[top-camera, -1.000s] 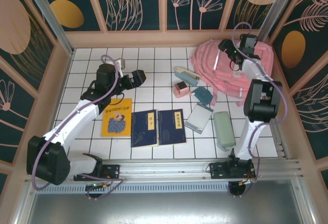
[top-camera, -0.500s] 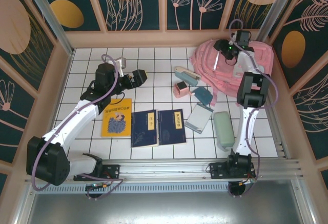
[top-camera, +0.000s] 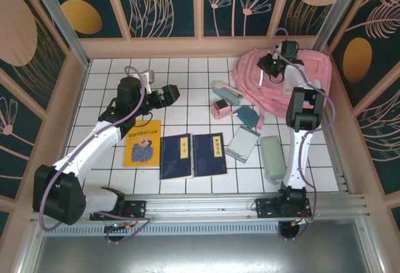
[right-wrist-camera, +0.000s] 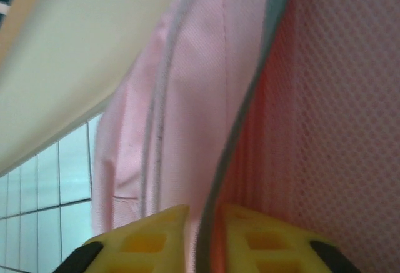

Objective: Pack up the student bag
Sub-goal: Pick up the student bag from the top-right of the table.

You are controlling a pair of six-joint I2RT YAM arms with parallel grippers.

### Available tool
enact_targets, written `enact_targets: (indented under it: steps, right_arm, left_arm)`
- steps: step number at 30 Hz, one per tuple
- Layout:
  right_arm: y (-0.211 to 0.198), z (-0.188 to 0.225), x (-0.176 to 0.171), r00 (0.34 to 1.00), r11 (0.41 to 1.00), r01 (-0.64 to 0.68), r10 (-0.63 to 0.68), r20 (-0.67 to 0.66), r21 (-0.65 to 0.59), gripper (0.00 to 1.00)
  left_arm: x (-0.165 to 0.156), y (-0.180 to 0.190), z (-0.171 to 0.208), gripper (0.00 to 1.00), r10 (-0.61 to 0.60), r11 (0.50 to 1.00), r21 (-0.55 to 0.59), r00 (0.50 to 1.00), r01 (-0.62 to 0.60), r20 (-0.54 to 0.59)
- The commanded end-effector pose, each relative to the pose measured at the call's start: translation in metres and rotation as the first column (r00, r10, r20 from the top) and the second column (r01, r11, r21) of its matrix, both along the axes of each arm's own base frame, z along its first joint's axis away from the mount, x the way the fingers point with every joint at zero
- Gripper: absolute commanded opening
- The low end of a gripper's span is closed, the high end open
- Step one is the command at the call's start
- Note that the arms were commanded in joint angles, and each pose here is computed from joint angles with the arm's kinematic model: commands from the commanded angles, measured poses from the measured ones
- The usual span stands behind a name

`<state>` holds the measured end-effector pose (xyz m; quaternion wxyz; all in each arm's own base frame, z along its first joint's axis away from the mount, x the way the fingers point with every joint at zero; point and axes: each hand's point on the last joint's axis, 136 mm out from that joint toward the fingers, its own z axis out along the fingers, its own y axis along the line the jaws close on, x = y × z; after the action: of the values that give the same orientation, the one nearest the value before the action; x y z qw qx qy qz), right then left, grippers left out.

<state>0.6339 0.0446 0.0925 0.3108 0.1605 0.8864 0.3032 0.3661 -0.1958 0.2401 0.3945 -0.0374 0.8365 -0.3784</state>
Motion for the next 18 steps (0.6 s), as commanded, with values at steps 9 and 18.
enact_targets:
  steps: [9, 18]
  right_arm:
    - [-0.022, 0.141, 0.019, 0.969, 1.000, -0.023, 0.022, 0.245, 0.000, 0.00]
    - [0.002, 0.296, -0.014, 0.846, 0.973, -0.204, 0.118, 0.520, 0.111, 0.00]
  left_arm:
    - [0.005, 0.003, 0.005, 0.99, 0.033, 0.999, 0.012, 0.999, -0.033, 0.005]
    - [0.005, 0.013, 0.011, 0.99, 0.073, 0.996, 0.039, 0.997, -0.075, 0.036]
